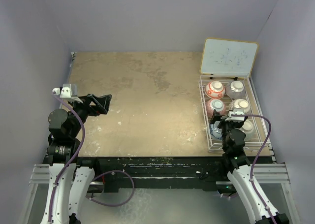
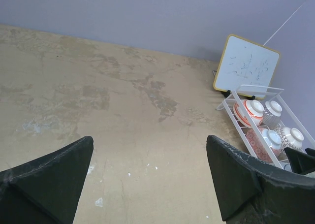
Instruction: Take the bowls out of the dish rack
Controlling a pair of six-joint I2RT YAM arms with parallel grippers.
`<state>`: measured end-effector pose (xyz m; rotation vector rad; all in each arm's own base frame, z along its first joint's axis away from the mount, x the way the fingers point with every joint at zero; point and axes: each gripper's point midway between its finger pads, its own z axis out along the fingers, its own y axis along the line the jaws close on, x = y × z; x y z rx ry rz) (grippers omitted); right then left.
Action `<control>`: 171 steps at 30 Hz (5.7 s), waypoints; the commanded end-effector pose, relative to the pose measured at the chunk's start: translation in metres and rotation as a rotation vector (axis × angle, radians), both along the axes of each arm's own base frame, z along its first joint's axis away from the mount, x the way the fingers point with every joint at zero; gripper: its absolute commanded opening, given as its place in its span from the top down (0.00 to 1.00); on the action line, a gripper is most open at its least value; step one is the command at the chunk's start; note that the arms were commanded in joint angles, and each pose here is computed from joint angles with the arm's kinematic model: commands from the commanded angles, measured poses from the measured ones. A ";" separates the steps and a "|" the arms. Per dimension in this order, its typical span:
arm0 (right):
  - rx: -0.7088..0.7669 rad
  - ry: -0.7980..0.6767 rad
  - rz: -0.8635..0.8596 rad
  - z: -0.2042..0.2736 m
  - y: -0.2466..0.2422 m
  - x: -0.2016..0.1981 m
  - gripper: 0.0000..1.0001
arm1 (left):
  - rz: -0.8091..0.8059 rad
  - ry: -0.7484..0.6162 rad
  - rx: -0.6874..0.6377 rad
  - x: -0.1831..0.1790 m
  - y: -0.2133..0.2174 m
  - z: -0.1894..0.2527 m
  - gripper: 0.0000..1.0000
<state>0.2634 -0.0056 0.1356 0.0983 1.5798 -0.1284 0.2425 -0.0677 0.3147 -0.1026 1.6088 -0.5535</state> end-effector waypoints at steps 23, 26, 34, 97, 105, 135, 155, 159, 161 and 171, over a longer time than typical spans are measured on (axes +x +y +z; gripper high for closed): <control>-0.429 -0.294 0.556 0.175 0.089 -0.012 0.00 | 0.005 -0.025 0.004 0.000 0.001 0.012 0.04; -0.494 -0.389 0.607 0.197 0.100 -0.015 0.00 | -0.017 -0.022 -0.002 0.004 -0.003 0.012 0.07; -0.144 -0.528 0.568 0.252 0.100 -0.012 0.00 | -0.111 0.130 -0.151 0.034 -0.026 0.004 0.02; 0.443 0.184 -0.196 0.166 -0.006 -0.028 0.05 | -0.704 0.343 -0.243 0.100 -0.474 -0.144 0.25; 0.432 0.203 -0.194 0.158 -0.004 -0.026 0.07 | -0.694 0.355 -0.237 0.104 -0.471 -0.160 0.34; 0.437 0.282 -0.068 0.138 0.021 -0.017 0.10 | -0.802 0.310 -0.320 0.098 -0.470 -0.167 0.81; 0.439 0.404 0.022 0.097 0.051 0.022 0.01 | -0.574 0.293 -0.357 0.133 -0.348 -0.157 0.86; 0.441 0.430 0.037 0.086 0.057 0.029 0.02 | -0.524 0.282 -0.333 0.136 -0.319 -0.155 0.85; 0.445 0.442 0.037 0.080 0.059 0.032 0.02 | -0.490 0.283 -0.321 0.139 -0.304 -0.155 0.85; 0.496 0.473 0.137 0.069 0.082 0.039 0.07 | -0.369 0.307 -0.325 0.171 -0.223 -0.164 0.84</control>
